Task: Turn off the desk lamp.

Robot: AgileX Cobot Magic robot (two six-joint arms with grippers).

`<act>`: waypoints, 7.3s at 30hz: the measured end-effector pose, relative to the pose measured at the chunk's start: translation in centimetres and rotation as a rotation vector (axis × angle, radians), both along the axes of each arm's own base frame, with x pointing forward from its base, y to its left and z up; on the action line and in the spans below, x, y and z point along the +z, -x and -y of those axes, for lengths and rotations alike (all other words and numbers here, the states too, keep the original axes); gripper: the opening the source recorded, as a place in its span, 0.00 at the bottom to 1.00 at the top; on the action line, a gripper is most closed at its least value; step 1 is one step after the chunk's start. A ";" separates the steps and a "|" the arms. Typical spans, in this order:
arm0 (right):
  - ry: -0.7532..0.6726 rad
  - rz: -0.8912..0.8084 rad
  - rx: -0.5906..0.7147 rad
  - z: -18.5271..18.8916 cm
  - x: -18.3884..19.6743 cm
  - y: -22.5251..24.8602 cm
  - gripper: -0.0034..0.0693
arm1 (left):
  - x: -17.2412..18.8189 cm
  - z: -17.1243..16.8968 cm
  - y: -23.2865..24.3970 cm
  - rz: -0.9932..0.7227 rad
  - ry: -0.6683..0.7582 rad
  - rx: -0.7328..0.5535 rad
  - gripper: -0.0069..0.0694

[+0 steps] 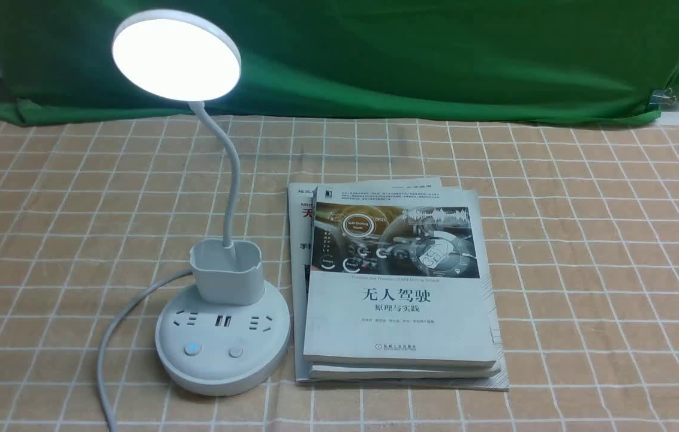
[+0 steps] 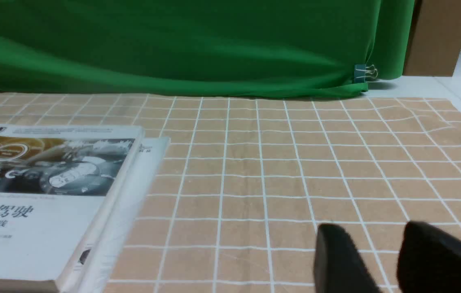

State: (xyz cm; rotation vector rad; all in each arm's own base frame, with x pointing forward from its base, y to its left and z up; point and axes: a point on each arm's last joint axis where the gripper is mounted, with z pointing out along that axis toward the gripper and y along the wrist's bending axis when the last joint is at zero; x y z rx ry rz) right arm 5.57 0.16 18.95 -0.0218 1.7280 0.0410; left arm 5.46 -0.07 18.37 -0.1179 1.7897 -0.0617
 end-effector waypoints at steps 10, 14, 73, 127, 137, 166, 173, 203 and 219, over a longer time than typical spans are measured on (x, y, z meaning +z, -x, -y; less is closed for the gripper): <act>0.000 0.000 0.000 0.0 0.0 0.0 0.38 | 0.0 0.0 0.0 0.000 0.000 0.000 0.09; 0.000 0.000 0.000 0.0 0.0 0.0 0.38 | 0.0 0.0 0.0 0.000 0.000 0.000 0.09; 0.000 0.000 0.000 0.0 0.0 0.0 0.38 | 5.6 13.0 -18.4 -1.113 -0.171 -0.593 0.08; 0.000 0.000 0.000 0.0 0.0 0.0 0.38 | 4.5 14.5 -24.0 -1.147 -0.221 -0.598 0.08; 0.000 0.000 0.000 0.0 0.0 0.0 0.38 | 1.4 14.9 -24.8 -1.235 -0.231 -0.592 0.08; 0.000 0.000 0.000 0.0 0.0 0.0 0.38 | 4.1 14.6 -24.1 -1.179 -0.224 -0.599 0.08; 0.000 0.000 0.000 0.0 0.0 0.0 0.38 | 5.2 14.4 -23.7 -1.149 -0.221 -0.601 0.08; 0.000 0.000 0.000 0.0 0.0 0.0 0.38 | 7.4 13.8 -22.4 -1.103 -0.213 -0.601 0.08; 0.000 0.000 0.000 0.0 0.0 0.0 0.38 | 10.4 6.6 -8.1 -0.254 -0.082 -0.518 0.08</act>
